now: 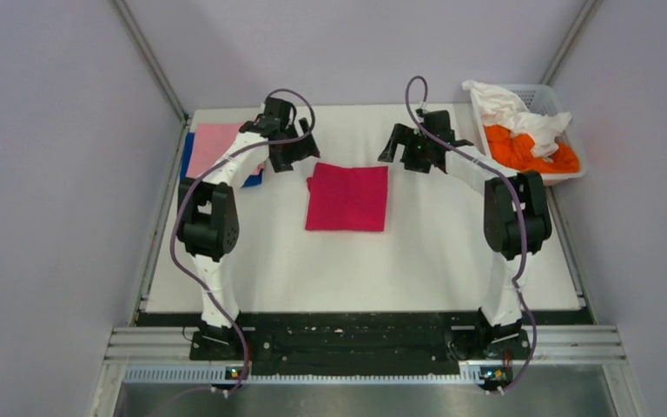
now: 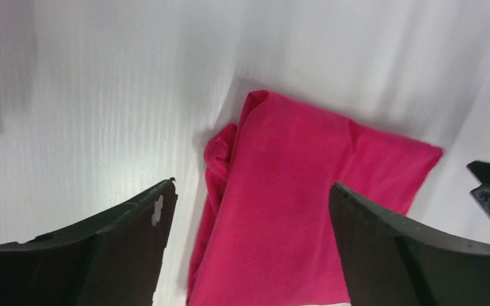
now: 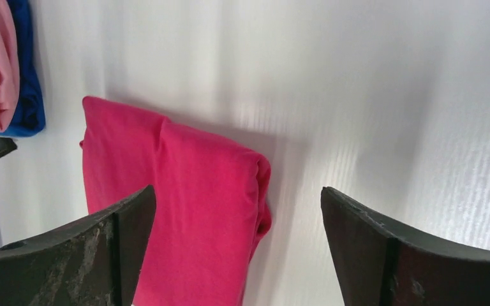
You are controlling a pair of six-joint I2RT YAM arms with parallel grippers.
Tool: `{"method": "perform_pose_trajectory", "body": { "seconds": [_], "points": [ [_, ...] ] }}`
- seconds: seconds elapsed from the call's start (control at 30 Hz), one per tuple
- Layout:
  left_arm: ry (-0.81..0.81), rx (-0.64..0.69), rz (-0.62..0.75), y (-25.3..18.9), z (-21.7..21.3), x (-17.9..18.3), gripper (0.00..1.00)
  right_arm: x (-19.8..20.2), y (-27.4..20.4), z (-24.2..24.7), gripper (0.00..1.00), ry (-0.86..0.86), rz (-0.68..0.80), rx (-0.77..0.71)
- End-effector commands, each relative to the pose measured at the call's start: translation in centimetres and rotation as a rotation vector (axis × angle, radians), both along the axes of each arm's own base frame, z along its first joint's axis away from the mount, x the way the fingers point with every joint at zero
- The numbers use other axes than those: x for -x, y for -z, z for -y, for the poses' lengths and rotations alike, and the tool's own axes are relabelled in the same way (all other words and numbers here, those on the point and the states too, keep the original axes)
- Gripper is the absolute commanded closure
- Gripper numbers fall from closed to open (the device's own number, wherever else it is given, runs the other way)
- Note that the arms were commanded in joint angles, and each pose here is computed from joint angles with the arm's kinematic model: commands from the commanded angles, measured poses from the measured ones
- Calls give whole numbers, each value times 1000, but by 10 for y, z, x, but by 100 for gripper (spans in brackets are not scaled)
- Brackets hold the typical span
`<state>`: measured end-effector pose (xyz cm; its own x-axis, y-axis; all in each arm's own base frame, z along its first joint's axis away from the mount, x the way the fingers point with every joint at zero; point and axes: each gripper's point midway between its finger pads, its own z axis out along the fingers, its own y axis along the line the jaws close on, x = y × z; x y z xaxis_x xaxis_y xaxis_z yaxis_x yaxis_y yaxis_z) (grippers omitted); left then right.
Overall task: Fold and stack the t-shirts
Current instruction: Fold the long partially folded tshirt into a neat square, then put the neatly folded tshirt into the corner of the board with the left arm
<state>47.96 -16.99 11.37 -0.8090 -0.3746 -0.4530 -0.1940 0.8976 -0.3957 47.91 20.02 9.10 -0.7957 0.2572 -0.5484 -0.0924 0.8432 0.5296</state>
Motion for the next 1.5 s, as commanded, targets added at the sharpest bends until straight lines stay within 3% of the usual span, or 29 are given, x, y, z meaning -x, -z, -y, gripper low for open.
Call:
{"method": "perform_pose_trajectory", "body": {
  "seconds": [0.0,0.1,0.23,0.4,0.73,0.8,0.83,0.9,1.03,1.2,1.47],
  "points": [
    [18,40,77,-42,-2,-4,1,-11,-48,16,1,46,115,19],
    [54,65,69,-42,0,15,1,12,-56,16,1,33,125,-10],
    [121,113,-25,-7,8,51,1,46,-71,20,1,27,167,-44],
    [163,109,-132,32,23,71,2,88,-77,53,1,142,198,11],
    [110,-171,-245,104,33,73,33,164,-104,122,1,335,265,178],
    [90,-261,-244,112,30,69,45,175,-106,128,1,345,285,192],
    [84,-305,-249,114,29,68,57,179,-108,131,1,355,300,199],
    [54,-406,-255,113,22,64,97,185,-112,140,1,384,328,220],
    [-59,-632,-177,78,-6,38,100,189,-122,145,1,391,377,229],
    [-195,-844,31,8,-45,3,100,190,-116,143,1,370,373,238],
    [-283,-1020,244,-75,-96,-40,100,190,-111,150,1,389,369,271]
  ]
}}
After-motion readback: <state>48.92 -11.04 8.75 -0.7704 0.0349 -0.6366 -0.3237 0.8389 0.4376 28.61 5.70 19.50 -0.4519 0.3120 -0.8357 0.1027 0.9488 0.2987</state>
